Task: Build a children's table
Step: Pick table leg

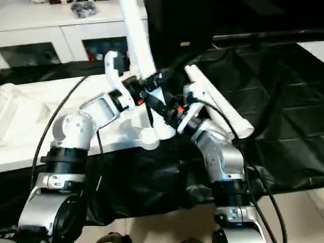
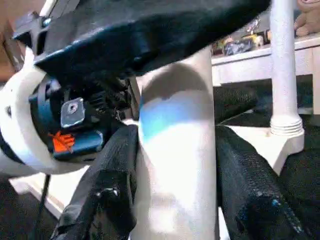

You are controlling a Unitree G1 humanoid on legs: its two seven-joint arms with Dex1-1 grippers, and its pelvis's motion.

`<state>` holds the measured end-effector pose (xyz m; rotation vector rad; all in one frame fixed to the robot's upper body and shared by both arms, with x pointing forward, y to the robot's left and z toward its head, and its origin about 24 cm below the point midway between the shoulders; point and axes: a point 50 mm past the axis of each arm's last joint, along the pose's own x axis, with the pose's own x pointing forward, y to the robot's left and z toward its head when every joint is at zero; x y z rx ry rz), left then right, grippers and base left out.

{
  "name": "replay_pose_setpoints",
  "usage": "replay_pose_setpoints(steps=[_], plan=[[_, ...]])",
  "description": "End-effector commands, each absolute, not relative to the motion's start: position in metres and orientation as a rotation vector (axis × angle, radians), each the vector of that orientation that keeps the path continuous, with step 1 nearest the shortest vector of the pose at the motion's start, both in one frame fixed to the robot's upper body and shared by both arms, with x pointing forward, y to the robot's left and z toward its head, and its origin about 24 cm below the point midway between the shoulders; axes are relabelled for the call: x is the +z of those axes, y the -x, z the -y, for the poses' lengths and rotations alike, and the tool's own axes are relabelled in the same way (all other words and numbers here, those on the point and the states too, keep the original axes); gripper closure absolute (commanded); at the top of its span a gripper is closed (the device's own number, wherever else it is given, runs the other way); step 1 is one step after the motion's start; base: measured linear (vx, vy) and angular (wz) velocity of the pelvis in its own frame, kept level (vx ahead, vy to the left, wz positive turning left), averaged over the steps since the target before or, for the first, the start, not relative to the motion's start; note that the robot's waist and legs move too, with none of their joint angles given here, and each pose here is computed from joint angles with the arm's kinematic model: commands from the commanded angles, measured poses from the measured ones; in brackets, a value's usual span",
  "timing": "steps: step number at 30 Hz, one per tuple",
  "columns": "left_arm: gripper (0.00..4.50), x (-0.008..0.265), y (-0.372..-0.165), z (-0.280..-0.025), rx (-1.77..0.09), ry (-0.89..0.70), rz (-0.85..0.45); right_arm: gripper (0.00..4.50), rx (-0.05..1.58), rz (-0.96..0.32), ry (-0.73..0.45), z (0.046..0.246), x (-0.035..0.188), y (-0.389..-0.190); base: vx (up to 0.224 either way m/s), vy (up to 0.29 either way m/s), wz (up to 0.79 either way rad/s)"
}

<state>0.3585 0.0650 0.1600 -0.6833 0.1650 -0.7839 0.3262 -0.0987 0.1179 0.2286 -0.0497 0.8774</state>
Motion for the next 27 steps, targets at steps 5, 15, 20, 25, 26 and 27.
replay_pose_setpoints(steps=[5, 15, 20, 25, 26, 27], plan=[[0.56, 0.171, -0.371, -0.083, -0.583, 0.696, -0.137, 2.66, 0.781, 0.023, -0.077, 0.084, 0.121, -0.340, 0.000, 0.000, 0.00], [1.32, 0.166, -0.371, -0.100, -0.413, 0.712, -0.143, 2.66, 0.779, 0.012, 0.022, 0.064, 0.121, -0.346, 0.000, 0.000, 0.00], [1.64, 0.166, -0.369, -0.098, -0.416, 0.720, -0.149, 2.66, 0.775, 0.012, 0.041, 0.064, 0.120, -0.346, 0.000, 0.000, 0.00], [2.09, 0.164, -0.372, -0.100, -0.373, 0.723, -0.155, 2.66, 0.755, 0.008, 0.046, 0.066, 0.119, -0.350, 0.000, 0.000, 0.00], [2.22, 0.164, -0.372, -0.100, -0.373, 0.723, -0.155, 2.66, 0.755, 0.008, 0.046, 0.066, 0.119, -0.350, 0.000, 0.000, 0.00], [2.38, 0.167, -0.372, -0.100, -0.382, 0.724, -0.143, 2.66, 0.754, 0.010, 0.046, 0.066, 0.120, -0.351, 0.000, 0.000, 0.00]])
